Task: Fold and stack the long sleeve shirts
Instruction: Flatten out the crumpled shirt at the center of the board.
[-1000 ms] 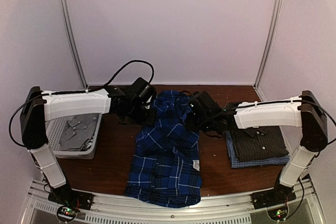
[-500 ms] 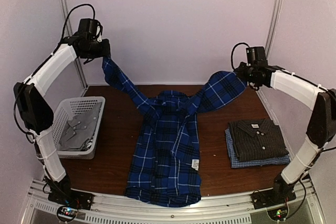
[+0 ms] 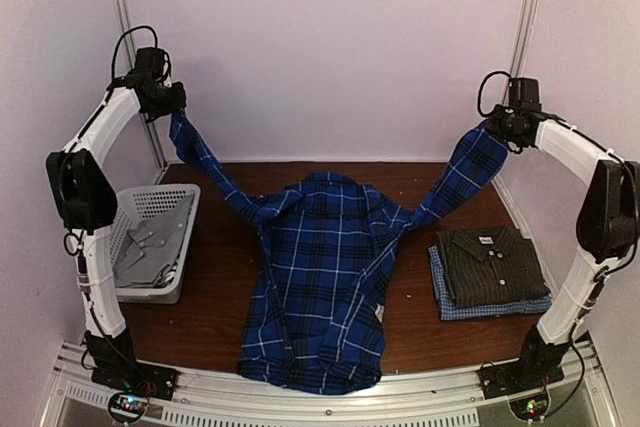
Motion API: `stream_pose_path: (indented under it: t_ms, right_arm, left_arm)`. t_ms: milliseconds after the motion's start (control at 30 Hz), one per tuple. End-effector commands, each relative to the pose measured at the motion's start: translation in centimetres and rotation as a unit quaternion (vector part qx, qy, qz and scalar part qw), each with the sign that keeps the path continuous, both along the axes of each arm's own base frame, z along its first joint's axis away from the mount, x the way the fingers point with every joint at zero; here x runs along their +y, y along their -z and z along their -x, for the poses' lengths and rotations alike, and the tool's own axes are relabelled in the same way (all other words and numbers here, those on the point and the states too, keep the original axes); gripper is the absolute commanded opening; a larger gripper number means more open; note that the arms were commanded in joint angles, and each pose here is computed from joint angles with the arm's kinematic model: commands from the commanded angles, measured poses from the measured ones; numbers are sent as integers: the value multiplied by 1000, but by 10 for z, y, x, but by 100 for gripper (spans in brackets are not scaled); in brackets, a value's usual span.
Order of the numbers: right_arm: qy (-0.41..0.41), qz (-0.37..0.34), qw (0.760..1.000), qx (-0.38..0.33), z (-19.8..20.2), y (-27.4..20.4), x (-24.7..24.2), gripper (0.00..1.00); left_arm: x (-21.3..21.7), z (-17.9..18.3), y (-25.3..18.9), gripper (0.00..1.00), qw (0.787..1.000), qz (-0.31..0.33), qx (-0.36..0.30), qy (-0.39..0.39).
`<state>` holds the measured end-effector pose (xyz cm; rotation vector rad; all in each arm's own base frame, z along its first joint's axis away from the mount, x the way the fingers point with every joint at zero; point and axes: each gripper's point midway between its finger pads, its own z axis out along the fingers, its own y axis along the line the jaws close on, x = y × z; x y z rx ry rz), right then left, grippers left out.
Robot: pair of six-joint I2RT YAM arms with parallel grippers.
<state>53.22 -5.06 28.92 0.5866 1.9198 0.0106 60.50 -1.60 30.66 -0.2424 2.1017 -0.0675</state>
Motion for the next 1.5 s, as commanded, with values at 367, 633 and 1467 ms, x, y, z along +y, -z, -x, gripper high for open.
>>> stream_pose_path:
  t_ms: [367,633,1467]
  right_arm:
    - [10,-8,997,-70,-25,-79,-36,0]
    - [-97,-22,995,-6,-39,-13,37,3]
    - [-274,35,950,146,117,114,249,74]
  left_arm:
    - [76,-1,-72,0,994,31,-97,-45]
    - [4,-8,-9,0,997,54,-28,56]
    - [-109,110,75,76,988,-6,101,119]
